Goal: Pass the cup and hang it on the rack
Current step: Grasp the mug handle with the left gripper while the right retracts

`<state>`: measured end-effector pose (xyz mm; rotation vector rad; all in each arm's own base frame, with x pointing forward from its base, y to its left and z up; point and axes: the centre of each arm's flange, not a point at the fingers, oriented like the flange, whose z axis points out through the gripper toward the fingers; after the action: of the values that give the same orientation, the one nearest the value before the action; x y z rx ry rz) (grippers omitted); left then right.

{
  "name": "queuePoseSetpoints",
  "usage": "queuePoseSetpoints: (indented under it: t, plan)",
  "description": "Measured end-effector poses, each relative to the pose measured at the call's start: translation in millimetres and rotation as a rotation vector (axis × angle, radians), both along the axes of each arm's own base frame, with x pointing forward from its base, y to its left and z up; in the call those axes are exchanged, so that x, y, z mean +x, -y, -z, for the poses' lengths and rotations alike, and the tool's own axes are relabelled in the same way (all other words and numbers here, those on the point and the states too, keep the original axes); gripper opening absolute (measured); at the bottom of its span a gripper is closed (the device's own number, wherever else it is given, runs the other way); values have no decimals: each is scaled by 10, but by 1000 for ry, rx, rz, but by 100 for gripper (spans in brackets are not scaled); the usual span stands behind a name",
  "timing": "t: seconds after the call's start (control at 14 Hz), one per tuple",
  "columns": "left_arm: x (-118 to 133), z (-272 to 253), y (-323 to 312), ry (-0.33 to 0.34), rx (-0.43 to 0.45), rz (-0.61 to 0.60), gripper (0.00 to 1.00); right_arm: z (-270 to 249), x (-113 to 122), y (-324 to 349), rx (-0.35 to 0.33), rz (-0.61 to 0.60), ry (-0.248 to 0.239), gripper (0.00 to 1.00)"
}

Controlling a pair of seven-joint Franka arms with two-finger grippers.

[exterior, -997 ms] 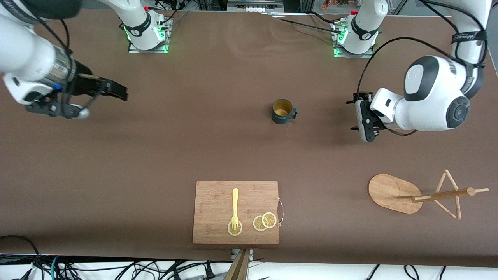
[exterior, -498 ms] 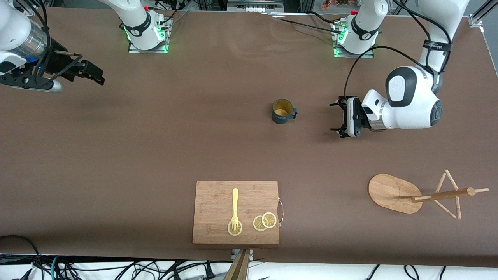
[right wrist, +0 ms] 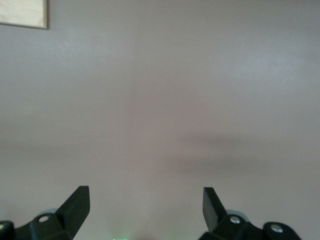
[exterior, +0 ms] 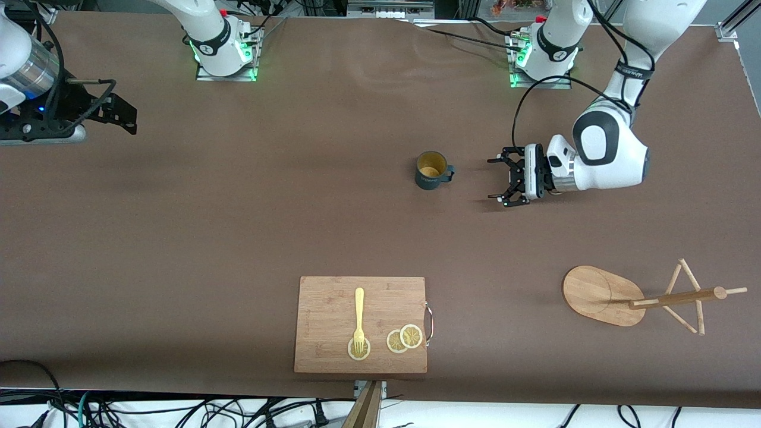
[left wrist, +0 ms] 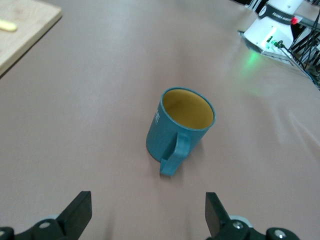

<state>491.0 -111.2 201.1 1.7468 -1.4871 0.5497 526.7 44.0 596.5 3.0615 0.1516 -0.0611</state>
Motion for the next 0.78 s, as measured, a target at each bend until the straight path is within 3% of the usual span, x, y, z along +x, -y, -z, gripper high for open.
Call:
queuePoseSetpoints:
  t: [0.28, 0.78]
  plan:
    - [-104, 393, 35, 65, -92, -9, 100, -25, 66, -90, -3, -6, -42, 100]
    - [-425, 1026, 439, 195, -198, -39, 100, 9, 104, -29, 24, 16, -52, 100]
